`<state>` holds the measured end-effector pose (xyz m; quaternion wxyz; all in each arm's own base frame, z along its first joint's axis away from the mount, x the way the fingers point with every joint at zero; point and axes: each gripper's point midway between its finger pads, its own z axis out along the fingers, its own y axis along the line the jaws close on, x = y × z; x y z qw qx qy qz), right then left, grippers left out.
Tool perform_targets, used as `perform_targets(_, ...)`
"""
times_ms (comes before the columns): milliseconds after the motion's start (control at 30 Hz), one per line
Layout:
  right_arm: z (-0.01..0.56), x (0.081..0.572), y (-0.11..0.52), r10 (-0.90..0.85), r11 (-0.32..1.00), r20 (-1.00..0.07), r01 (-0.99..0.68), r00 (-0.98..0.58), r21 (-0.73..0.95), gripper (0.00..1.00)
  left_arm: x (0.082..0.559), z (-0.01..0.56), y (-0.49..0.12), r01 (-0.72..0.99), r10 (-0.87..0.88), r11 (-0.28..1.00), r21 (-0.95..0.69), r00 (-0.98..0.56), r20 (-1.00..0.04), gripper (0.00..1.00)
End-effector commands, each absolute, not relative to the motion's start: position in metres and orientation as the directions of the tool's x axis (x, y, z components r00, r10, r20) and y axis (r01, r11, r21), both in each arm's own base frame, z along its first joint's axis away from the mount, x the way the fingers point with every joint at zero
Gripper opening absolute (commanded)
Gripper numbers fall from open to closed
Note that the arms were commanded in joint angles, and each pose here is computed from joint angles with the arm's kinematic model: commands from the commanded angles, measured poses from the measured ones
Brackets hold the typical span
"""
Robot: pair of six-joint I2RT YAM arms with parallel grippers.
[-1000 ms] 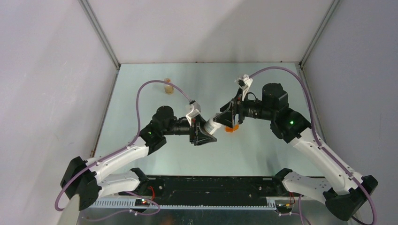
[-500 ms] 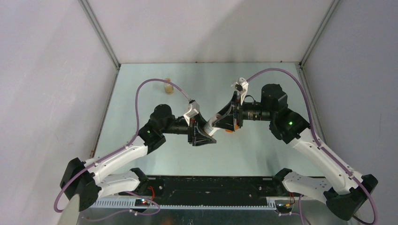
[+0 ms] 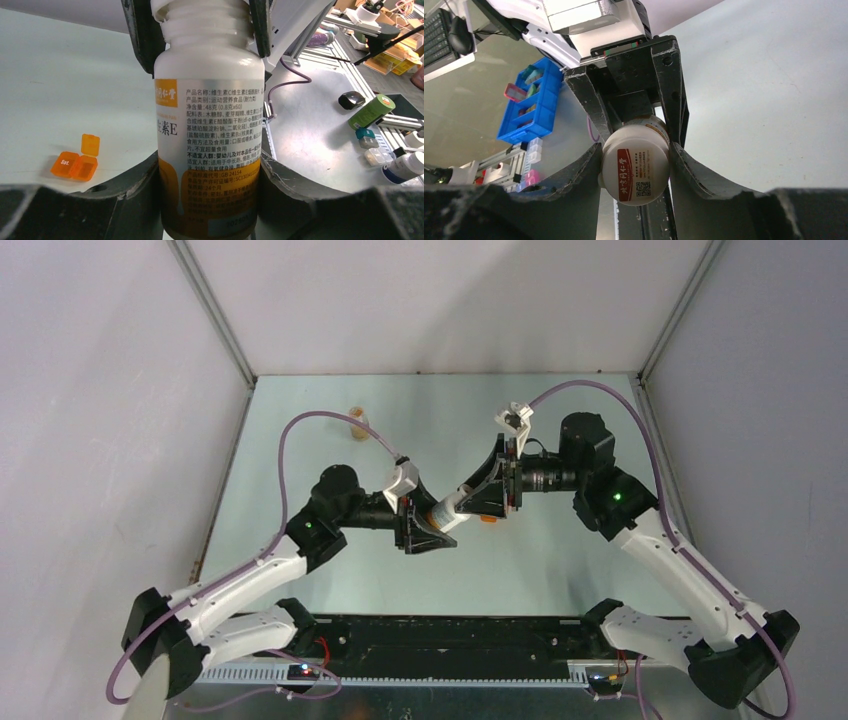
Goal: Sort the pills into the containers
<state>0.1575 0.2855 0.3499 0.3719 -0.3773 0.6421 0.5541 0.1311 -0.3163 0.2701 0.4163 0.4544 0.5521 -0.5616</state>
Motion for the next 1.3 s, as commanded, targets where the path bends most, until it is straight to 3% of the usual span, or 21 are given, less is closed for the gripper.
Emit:
perform_targets(0,0.369,0.137,0.282,-0.070,-0.016,-0.870,-0.872,-0.488,0.490,0.28,0.128,0.288,-0.312,0.994,-0.018,-0.069,-0.087,-0.089,-0.996,0.00)
perform_targets(167,0.372,0.161,0.277,-0.001,0.109,-0.859,-0.854,-0.512,0.508,0.56,0.125,0.288,-0.311,0.994,-0.017,-0.080,-0.072,-0.073,-0.997,0.00)
perform_targets(300,0.366,0.183,0.271,0.035,0.219,-0.849,-0.825,-0.527,0.521,0.63,0.123,0.289,-0.309,0.994,-0.021,-0.085,-0.064,-0.066,-0.998,0.00)
perform_targets(567,0.366,0.195,0.261,0.063,0.256,-0.837,-0.802,-0.544,0.540,0.62,0.117,0.296,-0.306,0.994,-0.039,-0.101,-0.046,-0.050,-0.998,0.00)
perform_targets(967,0.360,0.202,0.266,0.066,0.249,-0.795,-0.761,-0.603,0.598,0.42,0.117,0.298,-0.305,0.995,-0.043,-0.093,-0.041,-0.045,-0.998,0.00)
perform_targets(1033,0.358,0.201,0.266,0.065,0.266,-0.797,-0.759,-0.601,0.594,0.47,0.122,0.297,-0.306,0.997,-0.041,-0.068,-0.045,-0.048,-0.998,0.00)
perform_targets(1133,0.363,0.210,0.259,0.125,0.342,-0.799,-0.730,-0.589,0.592,0.77,0.135,0.296,-0.307,0.999,-0.035,0.005,-0.053,-0.053,-0.998,0.00)
perform_targets(1200,0.373,0.216,0.245,0.216,0.414,-0.786,-0.674,-0.580,0.612,0.89,0.149,0.292,-0.306,0.995,-0.019,0.082,-0.063,-0.061,-0.998,0.00)
perform_targets(1267,0.378,0.221,0.236,0.281,0.454,-0.763,-0.619,-0.583,0.641,0.93,0.162,0.288,-0.305,0.985,-0.008,0.154,-0.076,-0.076,-0.997,0.00)
